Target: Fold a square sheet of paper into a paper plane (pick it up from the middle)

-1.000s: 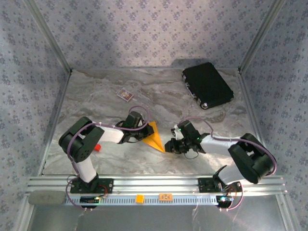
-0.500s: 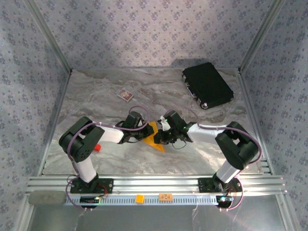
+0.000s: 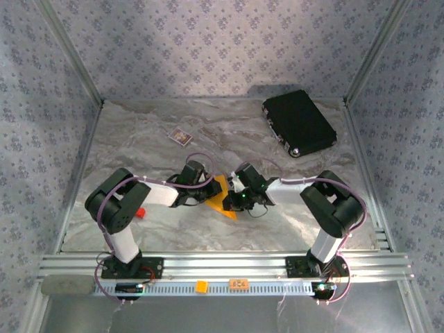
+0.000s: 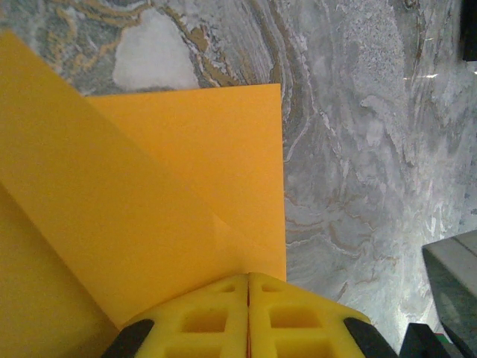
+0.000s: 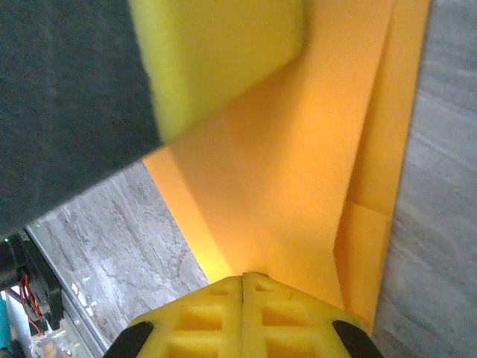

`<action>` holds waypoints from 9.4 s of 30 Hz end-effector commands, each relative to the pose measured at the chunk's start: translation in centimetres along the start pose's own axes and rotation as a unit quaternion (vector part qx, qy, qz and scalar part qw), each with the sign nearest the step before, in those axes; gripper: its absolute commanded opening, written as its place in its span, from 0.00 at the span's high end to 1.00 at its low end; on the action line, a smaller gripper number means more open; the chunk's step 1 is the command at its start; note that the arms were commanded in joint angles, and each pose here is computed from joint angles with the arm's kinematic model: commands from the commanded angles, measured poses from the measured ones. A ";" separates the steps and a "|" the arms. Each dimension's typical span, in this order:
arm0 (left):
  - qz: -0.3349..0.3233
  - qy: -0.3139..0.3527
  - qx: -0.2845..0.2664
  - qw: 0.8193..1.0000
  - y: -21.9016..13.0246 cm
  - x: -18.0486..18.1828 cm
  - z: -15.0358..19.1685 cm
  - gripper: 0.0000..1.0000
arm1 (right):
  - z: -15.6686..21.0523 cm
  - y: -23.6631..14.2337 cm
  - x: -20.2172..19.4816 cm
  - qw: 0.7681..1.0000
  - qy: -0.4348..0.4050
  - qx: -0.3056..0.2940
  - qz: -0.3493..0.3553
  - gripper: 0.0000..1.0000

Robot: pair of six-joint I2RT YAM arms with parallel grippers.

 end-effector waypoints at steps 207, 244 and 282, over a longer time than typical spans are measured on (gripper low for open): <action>-0.071 -0.013 0.044 0.996 0.0 3.9 0.7 0.96 | 8.3 -4.3 -4.5 0.998 0.053 0.009 0.025 0.99; -0.059 -0.041 0.023 0.997 -0.8 3.2 0.2 0.95 | 3.3 -4.7 -1.9 0.989 0.134 -0.050 -0.048 0.68; -0.011 -0.004 -0.007 1.000 -3.3 -0.4 -1.3 0.74 | 3.0 -4.6 -2.1 0.987 0.116 -0.057 -0.095 0.98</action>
Point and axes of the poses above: each hand's point on the last joint's axis, 136 mm out from that joint toward the fingers, its own y axis out along the fingers, its own x axis along the line the jaws close on, z = x × y, the point moved 4 cm from there along -y, back along the fingers, and after that the axes turned 7 degrees about y, right-handed, at the moved point
